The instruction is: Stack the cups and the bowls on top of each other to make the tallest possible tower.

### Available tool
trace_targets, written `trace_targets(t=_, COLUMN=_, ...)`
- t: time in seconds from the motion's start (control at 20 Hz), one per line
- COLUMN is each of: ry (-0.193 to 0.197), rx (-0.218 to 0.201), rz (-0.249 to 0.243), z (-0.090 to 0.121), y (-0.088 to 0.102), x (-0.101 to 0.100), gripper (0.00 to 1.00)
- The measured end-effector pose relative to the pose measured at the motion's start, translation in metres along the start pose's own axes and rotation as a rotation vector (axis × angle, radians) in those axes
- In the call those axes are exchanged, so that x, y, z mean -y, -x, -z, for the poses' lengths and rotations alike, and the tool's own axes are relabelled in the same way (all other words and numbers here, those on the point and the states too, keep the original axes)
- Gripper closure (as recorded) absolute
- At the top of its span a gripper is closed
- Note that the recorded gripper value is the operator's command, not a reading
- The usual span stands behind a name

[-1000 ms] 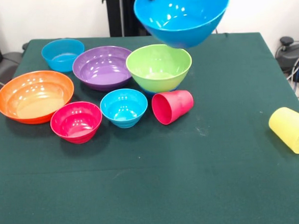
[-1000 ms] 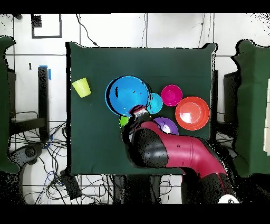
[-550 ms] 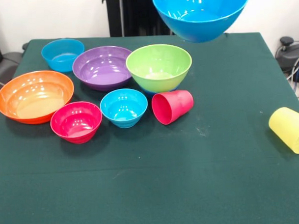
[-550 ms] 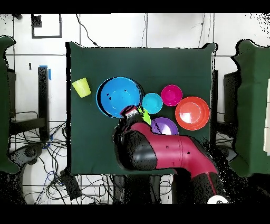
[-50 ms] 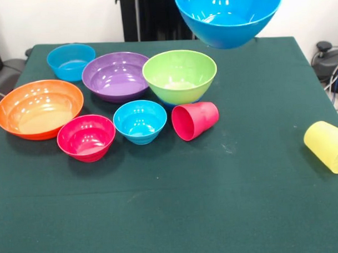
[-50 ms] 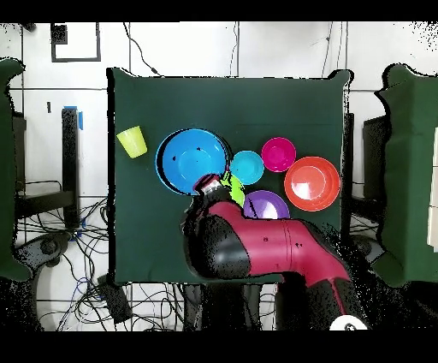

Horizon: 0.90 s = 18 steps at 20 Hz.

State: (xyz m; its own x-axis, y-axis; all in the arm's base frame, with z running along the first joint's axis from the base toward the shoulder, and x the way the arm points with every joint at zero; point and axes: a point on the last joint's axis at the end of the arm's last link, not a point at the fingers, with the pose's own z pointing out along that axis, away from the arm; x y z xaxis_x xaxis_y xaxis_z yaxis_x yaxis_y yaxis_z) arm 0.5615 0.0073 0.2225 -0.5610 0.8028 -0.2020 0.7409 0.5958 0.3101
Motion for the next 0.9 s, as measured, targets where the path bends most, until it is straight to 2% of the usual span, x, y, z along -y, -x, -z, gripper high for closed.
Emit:
trace_targets(t=0.45, ry=-0.006, rx=0.017, rz=0.051, z=-0.004, y=0.004, x=0.005, gripper=1.00)
trace_targets(t=0.9, ry=-0.017, rx=0.034, rz=0.039, z=-0.004, y=0.020, x=0.020, gripper=1.00)
